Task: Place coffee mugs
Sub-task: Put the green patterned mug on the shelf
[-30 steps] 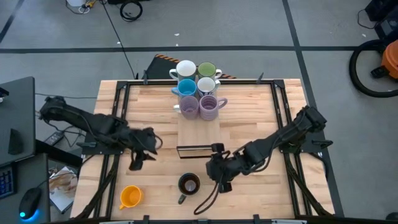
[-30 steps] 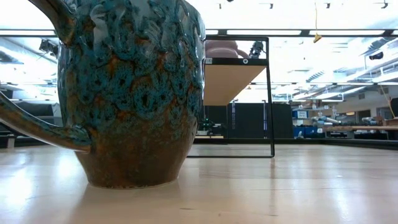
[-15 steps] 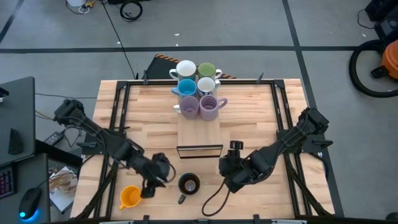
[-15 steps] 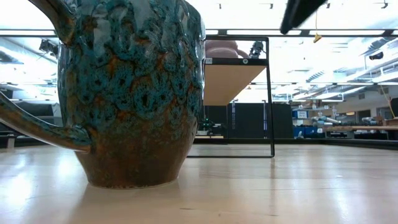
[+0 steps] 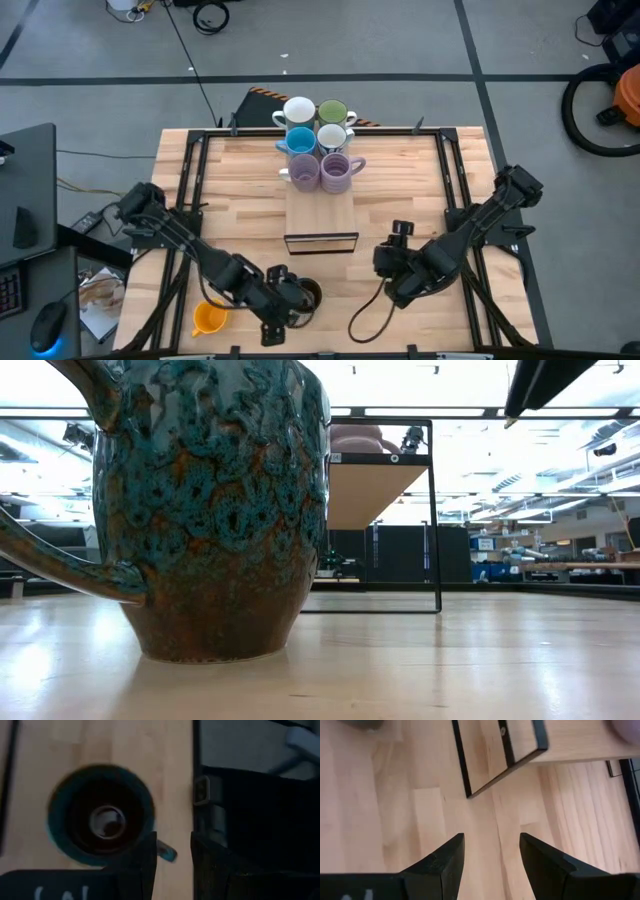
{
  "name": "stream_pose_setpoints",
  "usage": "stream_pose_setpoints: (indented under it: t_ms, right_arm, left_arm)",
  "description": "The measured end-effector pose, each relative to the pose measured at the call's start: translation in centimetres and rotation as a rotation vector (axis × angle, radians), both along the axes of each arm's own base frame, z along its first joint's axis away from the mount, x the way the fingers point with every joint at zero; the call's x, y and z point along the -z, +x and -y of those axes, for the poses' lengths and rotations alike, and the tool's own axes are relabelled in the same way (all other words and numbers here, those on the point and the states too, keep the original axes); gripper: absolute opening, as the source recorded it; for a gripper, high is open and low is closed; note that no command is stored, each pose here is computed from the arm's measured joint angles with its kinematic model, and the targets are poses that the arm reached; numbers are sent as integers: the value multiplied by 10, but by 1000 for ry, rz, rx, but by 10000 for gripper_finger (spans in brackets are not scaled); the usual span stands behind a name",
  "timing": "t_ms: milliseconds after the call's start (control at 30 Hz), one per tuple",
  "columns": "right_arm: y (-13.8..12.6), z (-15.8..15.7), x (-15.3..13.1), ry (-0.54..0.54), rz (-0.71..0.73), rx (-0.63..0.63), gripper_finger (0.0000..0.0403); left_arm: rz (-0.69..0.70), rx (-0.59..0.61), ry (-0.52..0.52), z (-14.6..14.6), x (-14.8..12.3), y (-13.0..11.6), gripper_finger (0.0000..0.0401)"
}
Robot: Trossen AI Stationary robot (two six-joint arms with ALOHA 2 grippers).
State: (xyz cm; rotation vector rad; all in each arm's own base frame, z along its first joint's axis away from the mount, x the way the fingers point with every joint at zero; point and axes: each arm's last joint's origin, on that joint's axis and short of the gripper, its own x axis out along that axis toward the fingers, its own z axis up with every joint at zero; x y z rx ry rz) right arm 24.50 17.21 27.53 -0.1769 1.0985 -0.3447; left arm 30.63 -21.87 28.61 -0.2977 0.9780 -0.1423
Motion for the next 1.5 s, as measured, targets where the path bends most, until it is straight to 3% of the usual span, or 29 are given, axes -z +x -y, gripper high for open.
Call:
stream_pose_setpoints:
  t_ms: [133, 367, 767, 1033, 1500]
  right_arm:
    - [-14, -1, -9, 18, 51, -16, 196]
    - [-28, -6, -7, 31, 63, -38, 189]
    - [-37, -24, -4, 53, 110, -104, 171]
    - [-39, -28, -4, 80, 128, -96, 171]
    - [-37, -31, -5, 100, 151, -105, 171]
  left_arm:
    - [1, -93, 62, 10, -3, 16, 125]
    - [-10, -185, 82, 27, 3, 45, 125]
    - [-101, -285, 160, 29, 30, 56, 125]
    - [-106, -279, 134, 34, 39, 61, 125]
    - [-189, -208, 210, 34, 67, 67, 114]
